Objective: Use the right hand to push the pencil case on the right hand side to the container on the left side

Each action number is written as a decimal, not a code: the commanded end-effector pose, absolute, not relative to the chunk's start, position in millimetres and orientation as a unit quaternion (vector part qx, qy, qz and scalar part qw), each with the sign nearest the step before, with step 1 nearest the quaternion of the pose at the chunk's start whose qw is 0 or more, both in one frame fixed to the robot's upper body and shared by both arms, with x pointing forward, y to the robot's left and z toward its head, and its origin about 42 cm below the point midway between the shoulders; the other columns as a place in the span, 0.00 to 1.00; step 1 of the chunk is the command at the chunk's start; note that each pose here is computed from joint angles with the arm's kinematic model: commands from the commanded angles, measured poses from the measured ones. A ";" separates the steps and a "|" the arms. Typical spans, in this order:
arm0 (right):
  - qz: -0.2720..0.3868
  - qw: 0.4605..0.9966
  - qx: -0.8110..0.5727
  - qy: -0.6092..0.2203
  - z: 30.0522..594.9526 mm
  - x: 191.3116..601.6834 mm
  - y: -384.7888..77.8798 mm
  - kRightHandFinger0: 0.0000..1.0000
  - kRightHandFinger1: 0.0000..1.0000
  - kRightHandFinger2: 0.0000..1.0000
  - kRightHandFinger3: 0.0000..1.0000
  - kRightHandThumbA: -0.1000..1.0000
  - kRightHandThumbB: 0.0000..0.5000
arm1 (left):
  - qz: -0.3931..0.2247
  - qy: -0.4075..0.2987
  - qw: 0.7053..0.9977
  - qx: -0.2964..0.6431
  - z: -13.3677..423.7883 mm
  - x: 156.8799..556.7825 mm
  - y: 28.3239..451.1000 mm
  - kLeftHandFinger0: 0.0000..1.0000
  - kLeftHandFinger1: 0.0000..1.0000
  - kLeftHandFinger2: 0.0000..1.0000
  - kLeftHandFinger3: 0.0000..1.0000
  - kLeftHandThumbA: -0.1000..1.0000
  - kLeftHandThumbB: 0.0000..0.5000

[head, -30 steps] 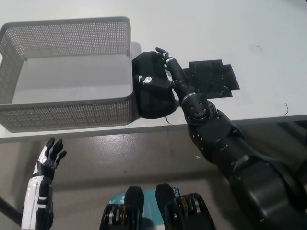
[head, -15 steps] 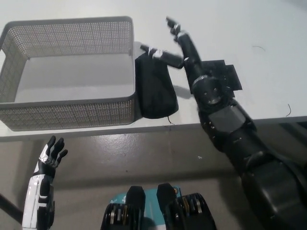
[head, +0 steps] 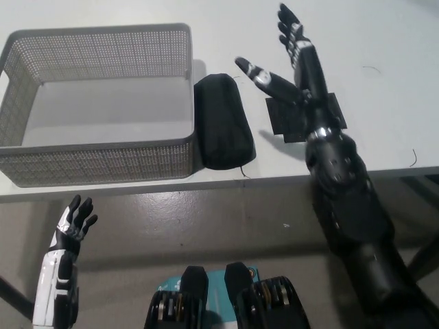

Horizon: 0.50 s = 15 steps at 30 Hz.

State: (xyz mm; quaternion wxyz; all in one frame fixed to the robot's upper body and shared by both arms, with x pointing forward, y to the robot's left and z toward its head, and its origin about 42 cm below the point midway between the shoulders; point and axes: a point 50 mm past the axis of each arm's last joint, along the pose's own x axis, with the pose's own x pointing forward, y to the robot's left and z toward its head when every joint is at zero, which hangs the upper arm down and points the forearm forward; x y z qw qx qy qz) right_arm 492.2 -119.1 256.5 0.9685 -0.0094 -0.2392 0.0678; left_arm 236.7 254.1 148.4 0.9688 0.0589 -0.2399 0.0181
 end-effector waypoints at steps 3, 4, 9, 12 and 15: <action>0.067 0.931 0.030 -0.359 300.5 413.0 -164.0 1.00 1.00 1.00 1.00 1.00 0.70 | 0.020 -0.248 0.967 0.058 152.6 233.8 254.8 1.00 1.00 1.00 1.00 1.00 0.35; 0.054 0.928 0.016 -0.367 297.3 395.0 -171.7 1.00 1.00 1.00 1.00 1.00 0.66 | 0.020 -0.249 0.967 0.058 152.9 234.2 255.0 1.00 1.00 1.00 1.00 1.00 0.34; 0.022 0.924 -0.015 -0.380 277.9 343.8 -203.9 1.00 1.00 1.00 1.00 1.00 0.66 | 0.016 -0.243 0.969 0.049 150.2 231.8 252.8 1.00 1.00 1.00 1.00 1.00 0.33; 0.018 0.924 -0.006 -0.381 268.5 316.0 -222.8 1.00 1.00 1.00 1.00 1.00 0.65 | 0.016 -0.244 0.968 0.049 152.2 233.2 252.7 1.00 1.00 1.00 1.00 1.00 0.33; 0.013 0.927 -0.011 -0.375 259.0 294.9 -236.8 1.00 1.00 1.00 1.00 1.00 0.68 | 0.023 -0.245 0.968 0.055 151.2 232.7 255.1 1.00 1.00 1.00 1.00 1.00 0.32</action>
